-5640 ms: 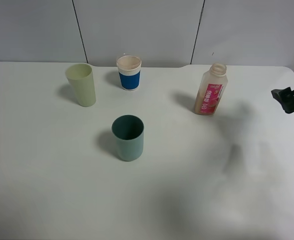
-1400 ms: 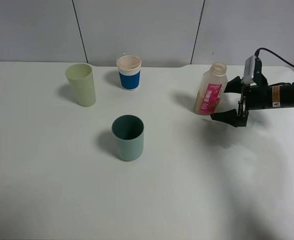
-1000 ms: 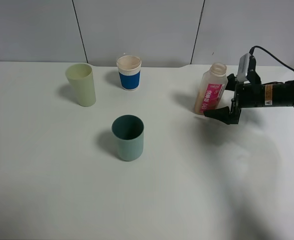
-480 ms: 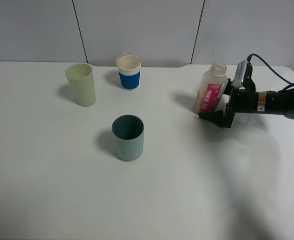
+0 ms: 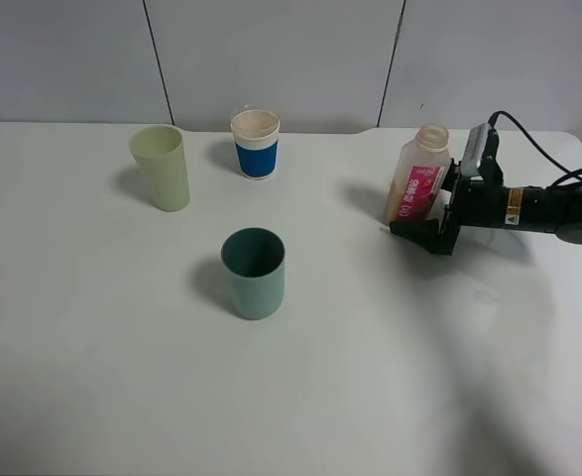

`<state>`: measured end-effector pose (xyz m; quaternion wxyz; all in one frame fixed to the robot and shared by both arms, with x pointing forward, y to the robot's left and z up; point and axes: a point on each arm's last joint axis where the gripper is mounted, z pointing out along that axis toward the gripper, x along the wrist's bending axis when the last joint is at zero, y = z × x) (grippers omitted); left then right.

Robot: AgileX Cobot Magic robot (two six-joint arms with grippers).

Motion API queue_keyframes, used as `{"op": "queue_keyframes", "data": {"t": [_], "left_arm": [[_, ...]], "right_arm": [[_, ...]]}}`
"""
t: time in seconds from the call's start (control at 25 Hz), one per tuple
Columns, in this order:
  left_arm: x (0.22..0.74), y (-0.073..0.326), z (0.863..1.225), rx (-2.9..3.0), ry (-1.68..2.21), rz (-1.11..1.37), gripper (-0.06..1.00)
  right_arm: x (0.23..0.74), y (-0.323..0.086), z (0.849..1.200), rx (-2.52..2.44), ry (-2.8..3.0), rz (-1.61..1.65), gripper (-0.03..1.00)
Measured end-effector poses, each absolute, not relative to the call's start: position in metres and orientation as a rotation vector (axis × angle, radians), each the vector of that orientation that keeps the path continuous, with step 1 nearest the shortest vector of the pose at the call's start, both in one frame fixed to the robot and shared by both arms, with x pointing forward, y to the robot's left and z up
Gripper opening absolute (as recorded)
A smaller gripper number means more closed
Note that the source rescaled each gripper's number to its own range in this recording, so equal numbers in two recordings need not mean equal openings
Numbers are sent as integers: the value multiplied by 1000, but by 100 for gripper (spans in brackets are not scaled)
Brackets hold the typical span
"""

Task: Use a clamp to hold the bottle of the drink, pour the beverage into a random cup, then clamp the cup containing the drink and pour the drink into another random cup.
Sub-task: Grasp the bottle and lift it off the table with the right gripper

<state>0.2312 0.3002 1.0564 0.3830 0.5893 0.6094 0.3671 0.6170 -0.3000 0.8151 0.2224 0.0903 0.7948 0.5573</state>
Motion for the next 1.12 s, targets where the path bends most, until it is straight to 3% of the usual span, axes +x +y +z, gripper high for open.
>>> {"op": "queue_keyframes", "data": {"t": [1.12], "left_arm": [[231,300,1056,1503,1554,936,100]], "right_arm": [[618,-275,815,192,2203,1567,91]]}}
